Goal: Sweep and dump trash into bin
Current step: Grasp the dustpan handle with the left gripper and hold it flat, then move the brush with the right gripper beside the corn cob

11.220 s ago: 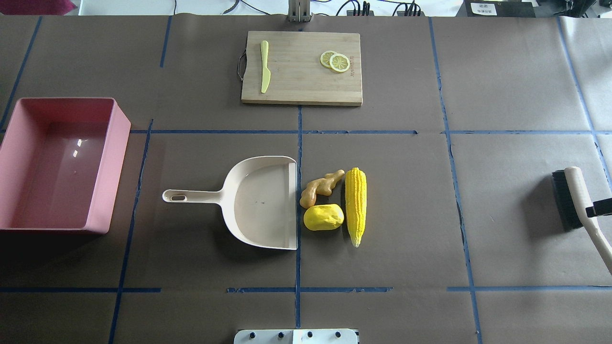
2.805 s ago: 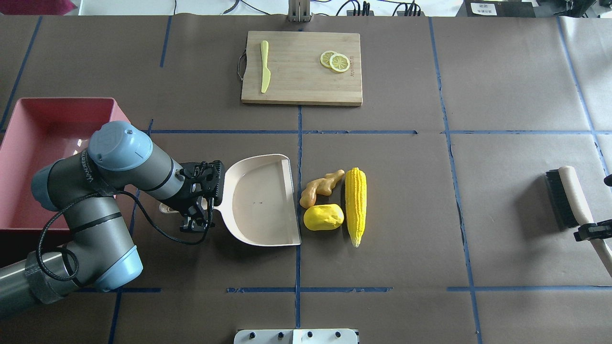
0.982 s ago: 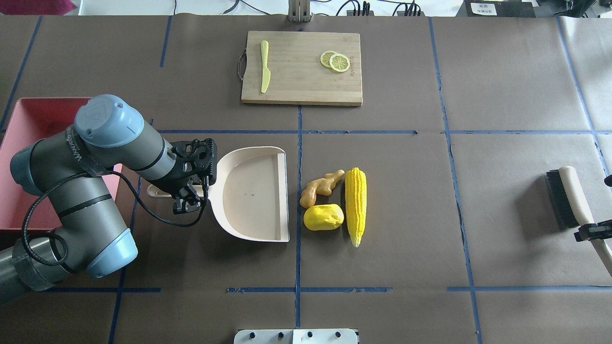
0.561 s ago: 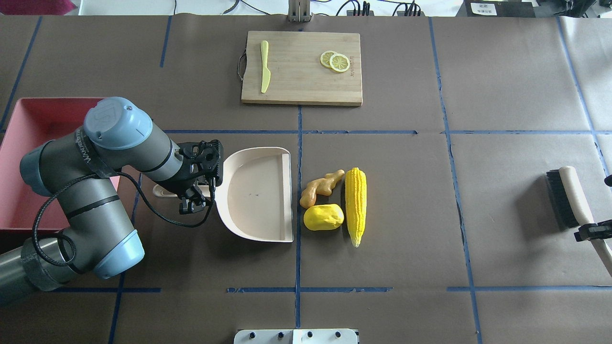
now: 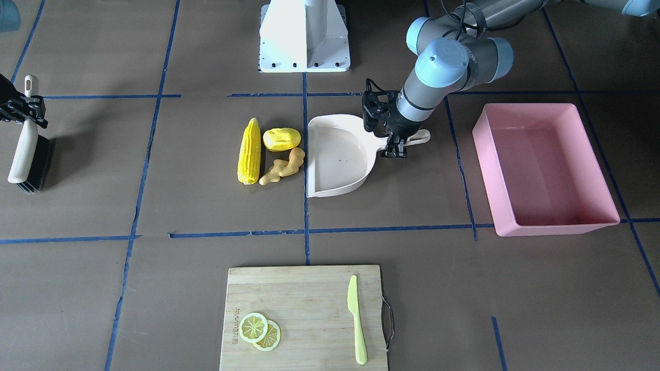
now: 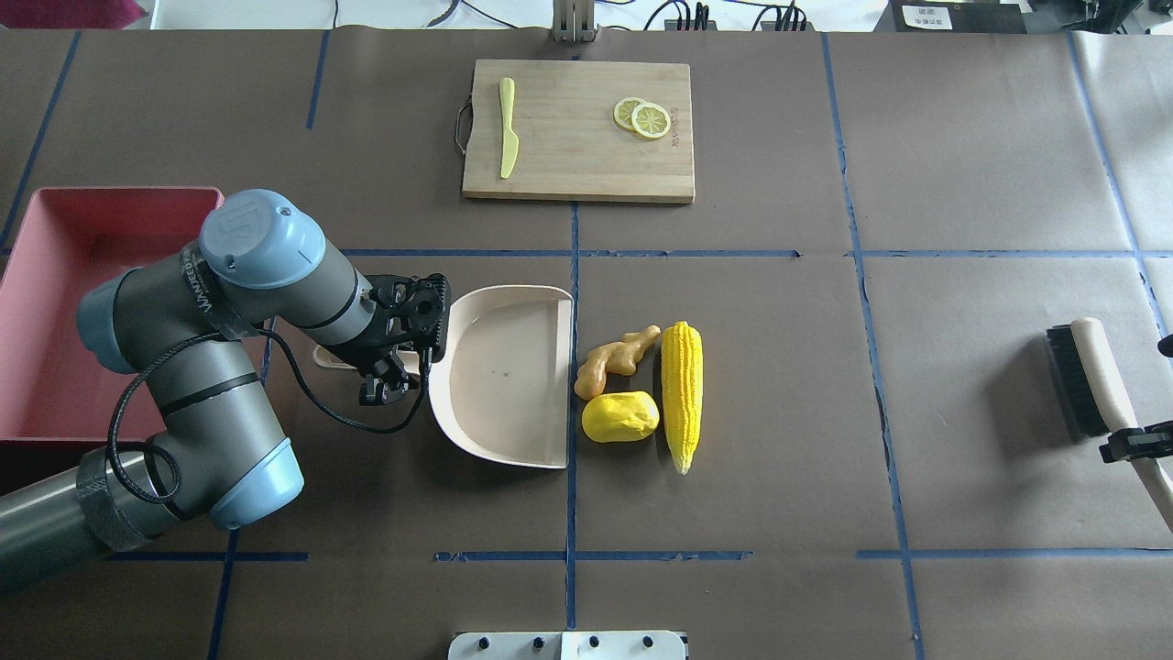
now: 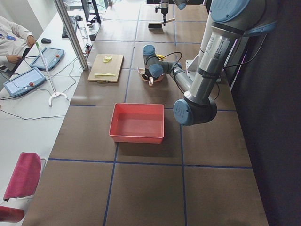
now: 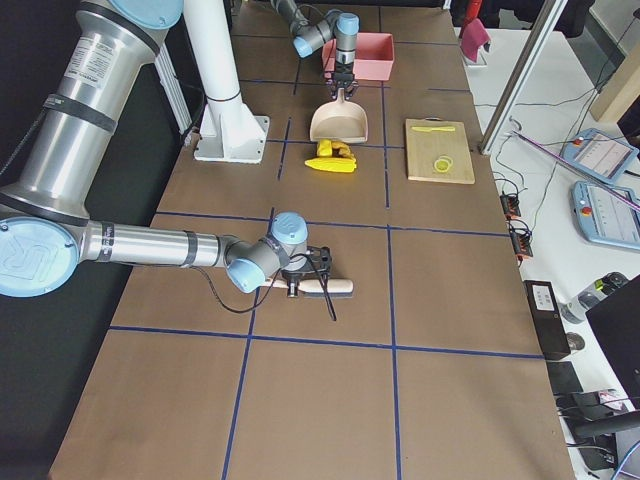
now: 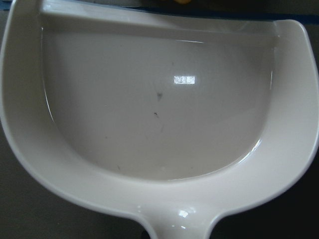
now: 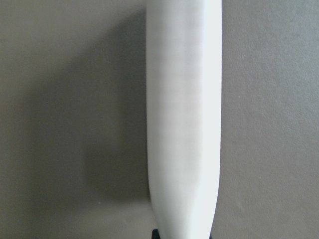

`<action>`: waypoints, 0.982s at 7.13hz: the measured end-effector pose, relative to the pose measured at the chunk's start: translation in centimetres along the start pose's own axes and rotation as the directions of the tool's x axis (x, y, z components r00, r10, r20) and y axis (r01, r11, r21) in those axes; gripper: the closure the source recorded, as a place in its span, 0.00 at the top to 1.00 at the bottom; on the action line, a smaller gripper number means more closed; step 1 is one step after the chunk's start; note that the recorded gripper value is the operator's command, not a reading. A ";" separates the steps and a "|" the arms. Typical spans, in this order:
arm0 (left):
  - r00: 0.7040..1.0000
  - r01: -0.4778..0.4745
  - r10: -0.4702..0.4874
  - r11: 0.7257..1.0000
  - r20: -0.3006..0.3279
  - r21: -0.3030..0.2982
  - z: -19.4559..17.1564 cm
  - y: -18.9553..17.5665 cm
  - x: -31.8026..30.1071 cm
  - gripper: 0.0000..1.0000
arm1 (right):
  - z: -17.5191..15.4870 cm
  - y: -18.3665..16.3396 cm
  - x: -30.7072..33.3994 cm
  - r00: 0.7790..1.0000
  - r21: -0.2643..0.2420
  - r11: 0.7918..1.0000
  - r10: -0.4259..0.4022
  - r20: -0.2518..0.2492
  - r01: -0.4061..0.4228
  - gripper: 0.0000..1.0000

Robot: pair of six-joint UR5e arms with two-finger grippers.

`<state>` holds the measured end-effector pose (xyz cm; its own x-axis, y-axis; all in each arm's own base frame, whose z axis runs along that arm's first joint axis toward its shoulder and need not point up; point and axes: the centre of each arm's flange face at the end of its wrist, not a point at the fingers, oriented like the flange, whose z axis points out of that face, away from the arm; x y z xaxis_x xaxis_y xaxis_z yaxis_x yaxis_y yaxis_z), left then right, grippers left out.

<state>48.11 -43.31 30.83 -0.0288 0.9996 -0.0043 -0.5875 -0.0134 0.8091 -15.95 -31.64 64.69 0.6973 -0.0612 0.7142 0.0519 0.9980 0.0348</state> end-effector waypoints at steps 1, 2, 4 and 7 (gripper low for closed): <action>1.000 -0.004 0.004 1.000 -0.001 -0.001 0.1 0.0 0.0 0.02 | -0.1 -0.1 -0.3 1.000 0.001 1.000 0.016 0.005 -0.016 0.00; 1.000 -0.003 0.003 1.000 -0.002 -0.002 0.1 0.0 0.1 0.02 | -0.4 -0.5 -1.1 0.998 0.003 0.998 0.056 0.020 -0.056 0.00; 1.000 0.001 -0.001 1.000 -0.002 -0.001 0.1 0.0 0.1 0.02 | -1.5 -1.0 -5.3 0.991 -0.014 0.993 0.117 0.060 -0.116 0.00; 1.000 0.005 -0.005 1.000 0.000 -0.002 0.1 0.0 0.1 0.02 | -4.2 -1.5 -17.0 0.984 -0.057 0.985 0.168 0.058 -0.165 0.00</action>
<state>48.14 -43.18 30.90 -0.0261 0.9996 -0.0085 -0.5892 -0.0085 0.8079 -24.87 -32.13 49.57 0.6533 0.1083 0.7493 -0.0230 0.9921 -0.1234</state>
